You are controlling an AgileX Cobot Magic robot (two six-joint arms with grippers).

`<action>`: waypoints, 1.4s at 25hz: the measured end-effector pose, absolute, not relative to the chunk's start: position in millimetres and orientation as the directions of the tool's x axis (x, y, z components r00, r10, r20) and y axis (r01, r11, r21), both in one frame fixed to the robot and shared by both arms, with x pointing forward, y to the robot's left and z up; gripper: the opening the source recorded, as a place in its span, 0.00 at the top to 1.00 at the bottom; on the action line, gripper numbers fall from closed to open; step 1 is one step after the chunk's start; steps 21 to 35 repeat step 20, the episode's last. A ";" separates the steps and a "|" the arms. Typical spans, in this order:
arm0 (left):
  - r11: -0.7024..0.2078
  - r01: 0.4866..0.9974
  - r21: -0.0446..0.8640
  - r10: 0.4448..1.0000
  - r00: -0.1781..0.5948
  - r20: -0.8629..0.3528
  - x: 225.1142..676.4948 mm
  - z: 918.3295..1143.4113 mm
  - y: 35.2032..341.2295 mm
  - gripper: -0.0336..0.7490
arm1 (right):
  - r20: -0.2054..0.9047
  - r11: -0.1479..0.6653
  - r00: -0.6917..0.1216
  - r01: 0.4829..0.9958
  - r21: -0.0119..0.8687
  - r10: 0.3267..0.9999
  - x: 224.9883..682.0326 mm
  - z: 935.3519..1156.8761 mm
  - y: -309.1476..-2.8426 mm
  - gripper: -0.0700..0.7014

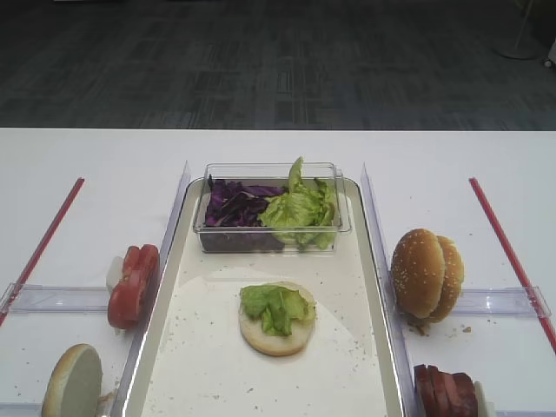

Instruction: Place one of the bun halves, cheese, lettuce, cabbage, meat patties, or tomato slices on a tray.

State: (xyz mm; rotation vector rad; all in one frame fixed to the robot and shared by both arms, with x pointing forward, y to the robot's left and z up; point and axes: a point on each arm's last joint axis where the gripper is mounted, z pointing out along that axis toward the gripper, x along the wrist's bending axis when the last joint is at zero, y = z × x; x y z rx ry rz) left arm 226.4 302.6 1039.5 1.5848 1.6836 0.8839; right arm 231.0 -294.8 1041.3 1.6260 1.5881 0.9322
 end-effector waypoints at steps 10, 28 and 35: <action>0.040 0.557 0.829 0.998 -0.054 -0.012 226.4 1039.5 302.6 0.19 | 0.043 -0.040 0.006 0.519 0.854 0.999 231.0 1041.3 -294.8 0.02; 0.040 0.557 0.829 0.998 -0.054 -0.012 226.4 1039.5 302.6 0.19 | 0.043 -0.040 0.006 0.519 0.854 0.999 231.0 1041.3 -294.8 0.02; 0.040 0.557 0.829 0.998 -0.054 -0.012 226.4 1039.5 302.6 0.19 | 0.043 -0.040 0.006 0.519 0.854 0.999 231.0 1041.3 -294.8 0.02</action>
